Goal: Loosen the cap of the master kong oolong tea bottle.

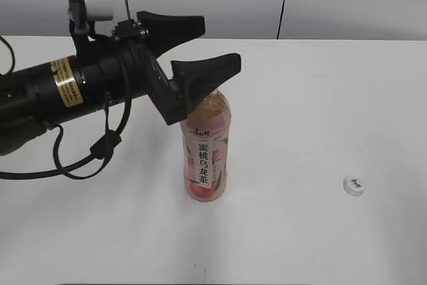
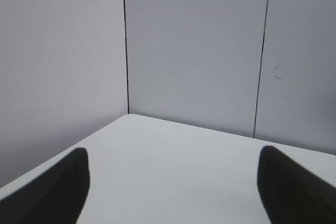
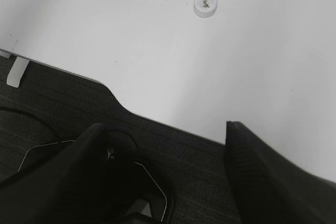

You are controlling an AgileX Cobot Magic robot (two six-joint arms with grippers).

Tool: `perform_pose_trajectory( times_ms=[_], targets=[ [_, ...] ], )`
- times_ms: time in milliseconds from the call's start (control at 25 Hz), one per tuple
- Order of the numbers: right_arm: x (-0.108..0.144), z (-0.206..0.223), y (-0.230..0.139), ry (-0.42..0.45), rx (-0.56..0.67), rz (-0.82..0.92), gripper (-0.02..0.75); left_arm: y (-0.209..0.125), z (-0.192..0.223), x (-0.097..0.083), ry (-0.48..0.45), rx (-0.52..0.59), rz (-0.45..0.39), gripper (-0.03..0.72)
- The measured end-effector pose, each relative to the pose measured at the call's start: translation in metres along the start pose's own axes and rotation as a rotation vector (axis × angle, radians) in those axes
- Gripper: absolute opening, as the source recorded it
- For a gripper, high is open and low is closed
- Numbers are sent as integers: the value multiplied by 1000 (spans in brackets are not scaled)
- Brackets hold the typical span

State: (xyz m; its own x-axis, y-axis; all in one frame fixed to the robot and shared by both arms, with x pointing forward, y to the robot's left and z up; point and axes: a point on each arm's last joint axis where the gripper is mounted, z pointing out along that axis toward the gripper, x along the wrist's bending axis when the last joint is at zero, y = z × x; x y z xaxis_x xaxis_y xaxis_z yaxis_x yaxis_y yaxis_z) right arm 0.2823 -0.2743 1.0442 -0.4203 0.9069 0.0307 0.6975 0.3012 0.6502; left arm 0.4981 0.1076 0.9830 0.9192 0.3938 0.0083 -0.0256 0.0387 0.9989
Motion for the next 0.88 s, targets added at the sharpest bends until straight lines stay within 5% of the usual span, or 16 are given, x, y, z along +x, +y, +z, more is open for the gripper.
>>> perform_pose_trajectory(
  times_ms=[880],
  targets=[
    [0, 0, 0, 0, 0, 0, 519, 74, -27, -29, -35, 52, -44, 591]
  ],
)
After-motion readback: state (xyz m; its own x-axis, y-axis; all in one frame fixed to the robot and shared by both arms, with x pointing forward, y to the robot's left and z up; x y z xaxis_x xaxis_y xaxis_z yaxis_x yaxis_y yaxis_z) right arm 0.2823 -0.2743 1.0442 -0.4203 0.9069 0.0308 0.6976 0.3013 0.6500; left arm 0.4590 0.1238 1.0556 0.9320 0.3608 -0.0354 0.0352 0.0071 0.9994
